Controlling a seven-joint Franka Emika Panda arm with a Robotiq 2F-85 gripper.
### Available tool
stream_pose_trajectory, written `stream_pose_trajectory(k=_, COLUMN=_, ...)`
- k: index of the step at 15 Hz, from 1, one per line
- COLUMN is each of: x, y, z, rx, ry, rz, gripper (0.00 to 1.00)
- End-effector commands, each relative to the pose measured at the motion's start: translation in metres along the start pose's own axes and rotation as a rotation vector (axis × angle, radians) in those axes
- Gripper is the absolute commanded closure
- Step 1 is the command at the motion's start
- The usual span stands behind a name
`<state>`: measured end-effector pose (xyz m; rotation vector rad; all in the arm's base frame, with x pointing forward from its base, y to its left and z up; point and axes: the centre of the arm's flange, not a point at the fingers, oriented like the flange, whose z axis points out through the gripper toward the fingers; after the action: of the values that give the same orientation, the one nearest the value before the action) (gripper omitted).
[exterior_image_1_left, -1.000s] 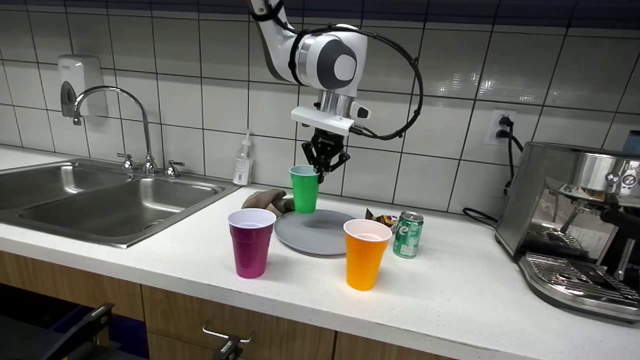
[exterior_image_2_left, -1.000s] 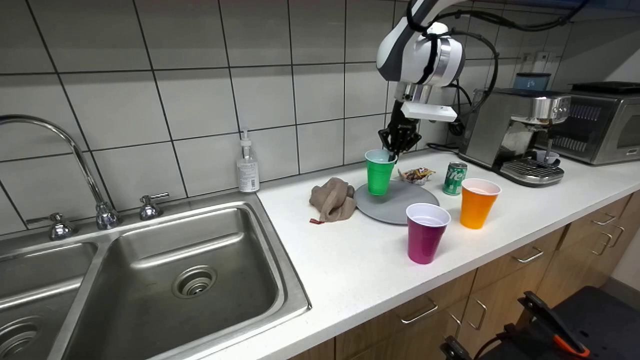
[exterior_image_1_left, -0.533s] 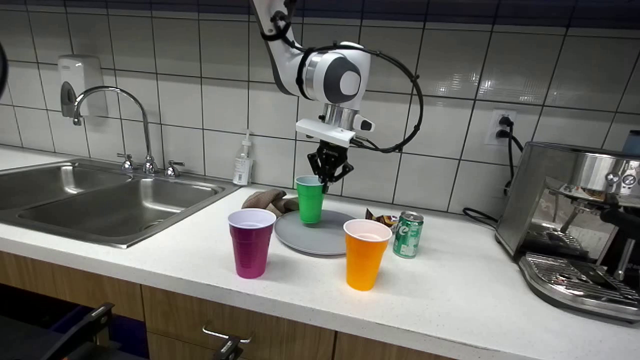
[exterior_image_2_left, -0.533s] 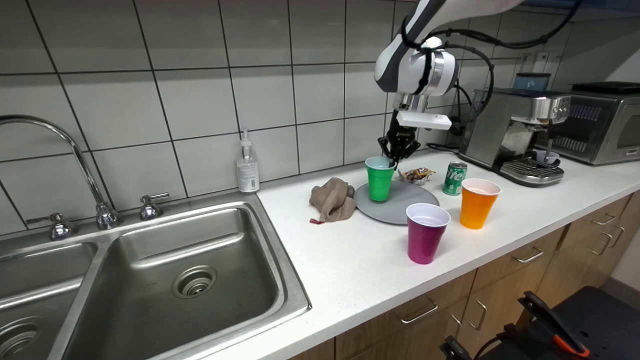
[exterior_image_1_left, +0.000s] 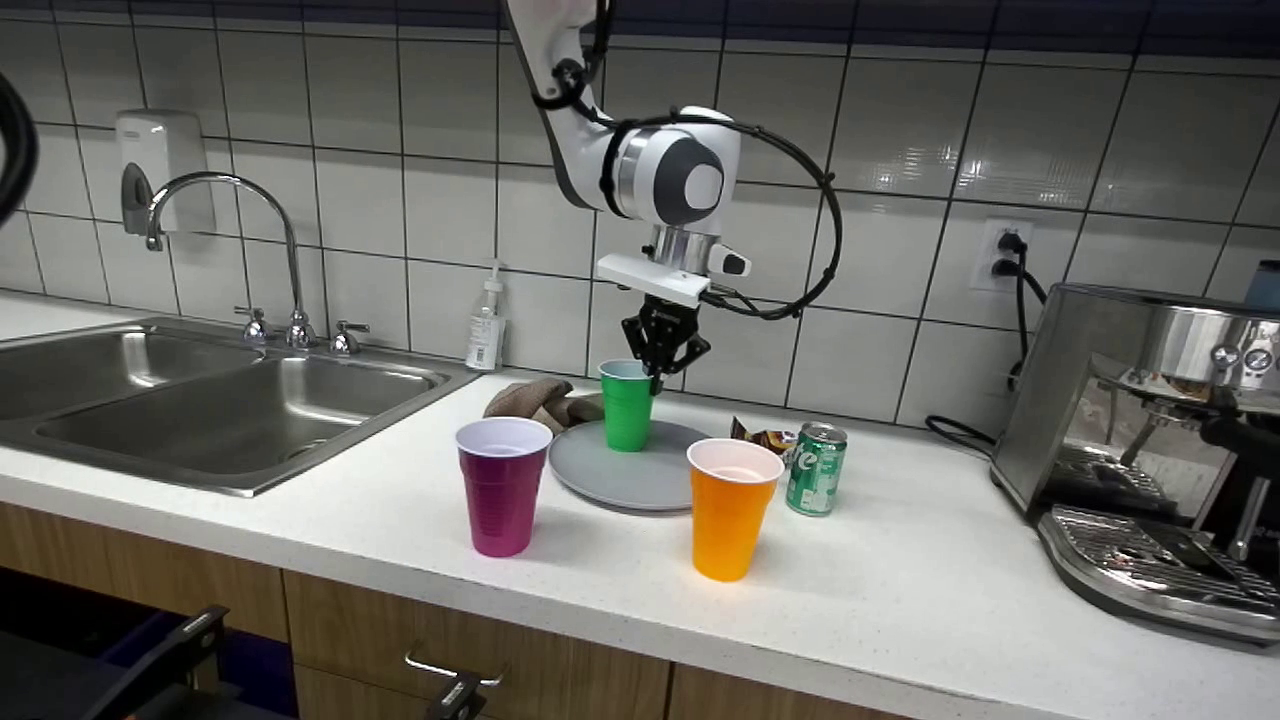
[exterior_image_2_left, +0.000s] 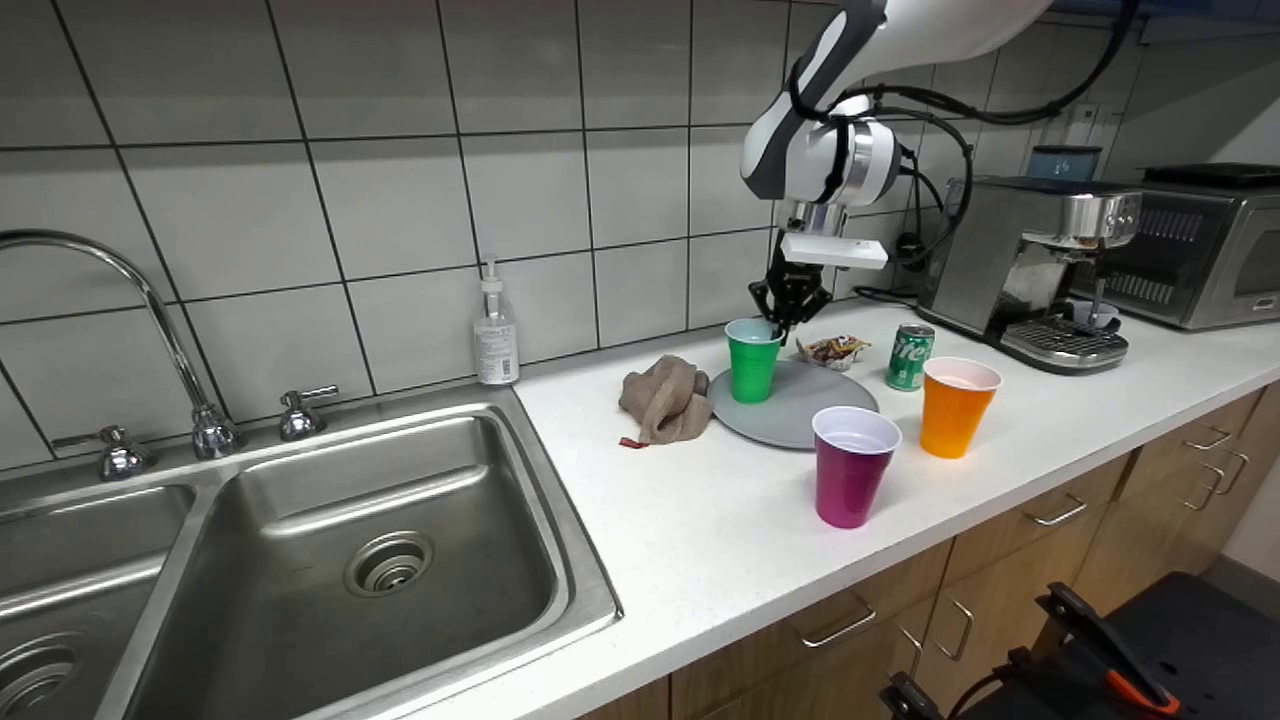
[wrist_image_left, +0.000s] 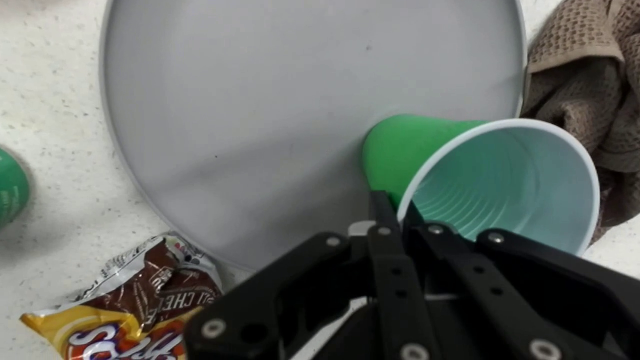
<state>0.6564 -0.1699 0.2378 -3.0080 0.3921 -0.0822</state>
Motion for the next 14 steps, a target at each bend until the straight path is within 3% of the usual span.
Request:
stream_pose_trajectory(k=1, x=0.013, y=-0.001, z=0.001, rx=-0.019, ry=-0.009, rz=0.016, gripper=0.99)
stream_pose_trajectory(k=3, x=0.014, y=-0.002, z=0.002, rx=-0.022, ry=-0.010, rz=0.013, gripper=0.99)
stream_pose_trajectory(k=5, x=0.014, y=-0.002, z=0.002, rx=-0.025, ry=-0.012, rz=0.010, gripper=0.69)
stream_pose_trajectory(k=14, x=-0.002, y=-0.006, z=-0.004, rx=-0.037, ry=-0.005, rz=-0.043, gripper=0.03)
